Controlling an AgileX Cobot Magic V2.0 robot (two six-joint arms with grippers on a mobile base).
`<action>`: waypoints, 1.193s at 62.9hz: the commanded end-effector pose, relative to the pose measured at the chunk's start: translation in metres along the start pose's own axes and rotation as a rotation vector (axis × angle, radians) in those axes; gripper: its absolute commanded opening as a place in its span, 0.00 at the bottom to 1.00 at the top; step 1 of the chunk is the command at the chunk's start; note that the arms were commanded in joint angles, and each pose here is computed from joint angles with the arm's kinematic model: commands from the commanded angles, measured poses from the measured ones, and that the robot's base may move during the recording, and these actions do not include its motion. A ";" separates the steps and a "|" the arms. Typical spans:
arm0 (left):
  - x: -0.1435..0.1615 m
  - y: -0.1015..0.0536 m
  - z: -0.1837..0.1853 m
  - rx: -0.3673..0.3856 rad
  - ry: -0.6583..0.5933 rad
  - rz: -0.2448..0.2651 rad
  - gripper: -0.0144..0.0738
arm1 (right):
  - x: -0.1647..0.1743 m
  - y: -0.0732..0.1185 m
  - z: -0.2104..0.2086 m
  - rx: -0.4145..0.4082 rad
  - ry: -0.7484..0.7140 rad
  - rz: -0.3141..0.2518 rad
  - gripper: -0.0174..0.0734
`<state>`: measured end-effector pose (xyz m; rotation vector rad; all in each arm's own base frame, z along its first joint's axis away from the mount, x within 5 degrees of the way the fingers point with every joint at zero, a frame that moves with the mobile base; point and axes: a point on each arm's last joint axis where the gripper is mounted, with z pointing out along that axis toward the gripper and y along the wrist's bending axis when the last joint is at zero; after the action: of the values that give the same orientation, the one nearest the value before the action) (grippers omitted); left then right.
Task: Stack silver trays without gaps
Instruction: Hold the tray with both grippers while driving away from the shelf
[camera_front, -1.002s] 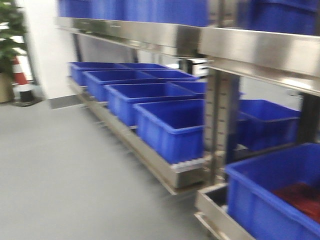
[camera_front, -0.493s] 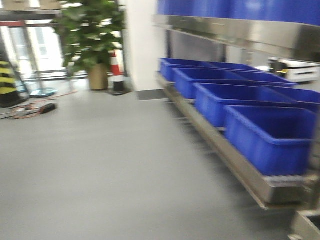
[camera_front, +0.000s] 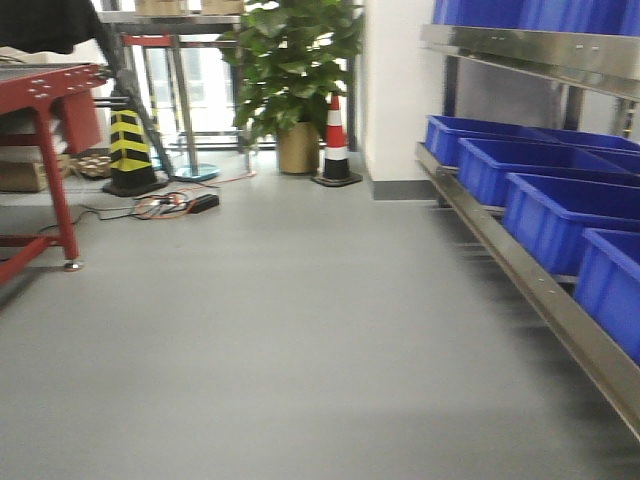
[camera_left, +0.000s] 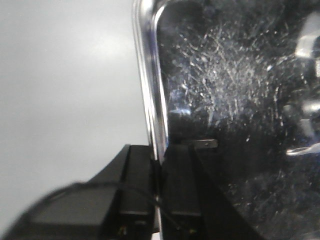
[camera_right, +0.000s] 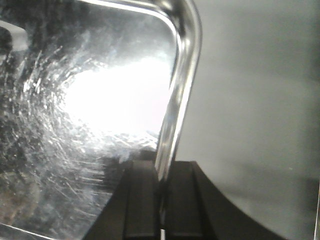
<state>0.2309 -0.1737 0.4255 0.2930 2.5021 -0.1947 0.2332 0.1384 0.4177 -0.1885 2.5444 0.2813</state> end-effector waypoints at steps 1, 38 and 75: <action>-0.005 0.008 -0.029 -0.014 -0.071 0.004 0.11 | -0.006 -0.002 -0.023 -0.021 -0.114 -0.025 0.26; -0.010 0.007 -0.037 0.013 -0.111 -0.005 0.11 | -0.006 -0.002 -0.023 -0.021 -0.114 -0.025 0.26; -0.010 0.007 -0.036 0.013 -0.109 -0.005 0.11 | -0.006 -0.002 -0.023 -0.021 -0.114 -0.025 0.26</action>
<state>0.2302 -0.1719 0.4404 0.2859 2.4547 -0.2121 0.2340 0.1387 0.4187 -0.1780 2.5310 0.2907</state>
